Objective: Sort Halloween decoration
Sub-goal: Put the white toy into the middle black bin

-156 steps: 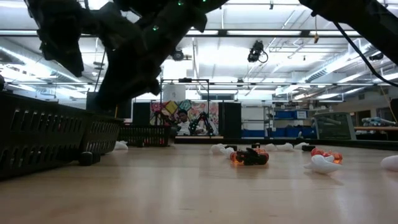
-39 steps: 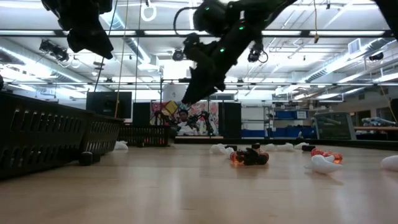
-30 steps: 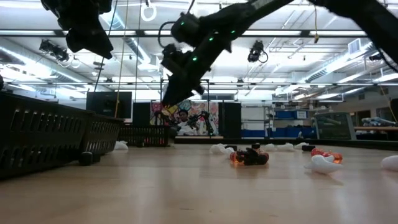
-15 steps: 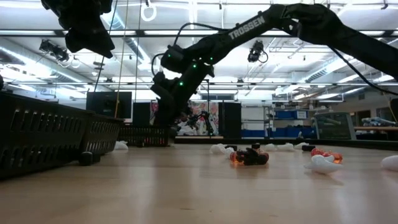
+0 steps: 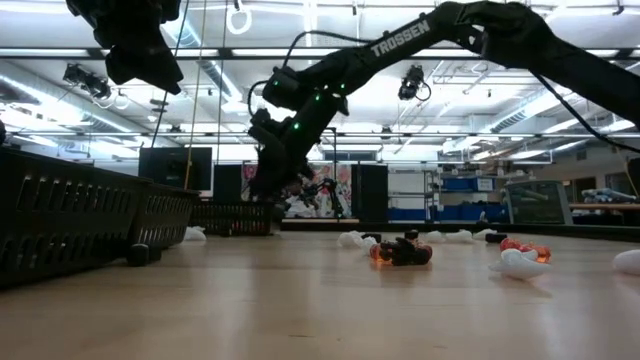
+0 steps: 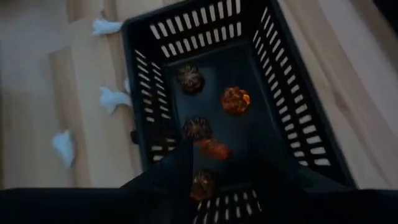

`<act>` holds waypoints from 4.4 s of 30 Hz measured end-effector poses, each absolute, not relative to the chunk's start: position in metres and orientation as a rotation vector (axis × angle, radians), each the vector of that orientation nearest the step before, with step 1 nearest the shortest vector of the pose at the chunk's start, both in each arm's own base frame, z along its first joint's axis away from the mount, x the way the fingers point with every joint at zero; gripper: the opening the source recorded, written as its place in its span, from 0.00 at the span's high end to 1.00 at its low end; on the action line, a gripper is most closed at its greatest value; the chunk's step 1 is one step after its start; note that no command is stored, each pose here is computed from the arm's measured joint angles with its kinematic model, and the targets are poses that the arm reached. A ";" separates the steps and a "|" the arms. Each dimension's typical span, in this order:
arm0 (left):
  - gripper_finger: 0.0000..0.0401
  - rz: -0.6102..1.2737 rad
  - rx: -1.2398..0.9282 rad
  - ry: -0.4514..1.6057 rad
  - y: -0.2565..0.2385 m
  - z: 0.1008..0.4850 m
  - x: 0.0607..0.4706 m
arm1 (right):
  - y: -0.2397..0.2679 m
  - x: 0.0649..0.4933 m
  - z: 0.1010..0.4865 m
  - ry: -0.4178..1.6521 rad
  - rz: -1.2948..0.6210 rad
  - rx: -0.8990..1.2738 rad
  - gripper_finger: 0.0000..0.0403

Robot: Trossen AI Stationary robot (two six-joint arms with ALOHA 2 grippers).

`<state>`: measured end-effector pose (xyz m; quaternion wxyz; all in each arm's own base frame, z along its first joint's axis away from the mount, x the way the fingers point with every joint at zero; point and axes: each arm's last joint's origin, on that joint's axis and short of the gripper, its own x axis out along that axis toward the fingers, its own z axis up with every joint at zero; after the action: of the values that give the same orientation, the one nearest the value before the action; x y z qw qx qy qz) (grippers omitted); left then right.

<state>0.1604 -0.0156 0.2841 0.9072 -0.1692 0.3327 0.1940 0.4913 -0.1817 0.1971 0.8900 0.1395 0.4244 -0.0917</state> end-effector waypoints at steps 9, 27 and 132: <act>0.60 0.409 -0.379 0.676 -0.016 0.285 0.161 | -0.171 0.471 0.246 0.900 -0.204 0.238 0.60; 0.60 0.409 -0.382 0.676 -0.016 0.285 0.161 | -0.073 0.465 0.252 1.160 -0.081 0.129 0.61; 0.60 0.412 -0.380 0.683 -0.016 0.284 0.160 | 0.013 0.381 0.222 0.900 0.035 0.231 0.82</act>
<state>0.1602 -0.0157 0.2839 0.9039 -0.1840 0.3307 0.1994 0.3805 0.0135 0.2223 0.8938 0.1114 0.4340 0.0170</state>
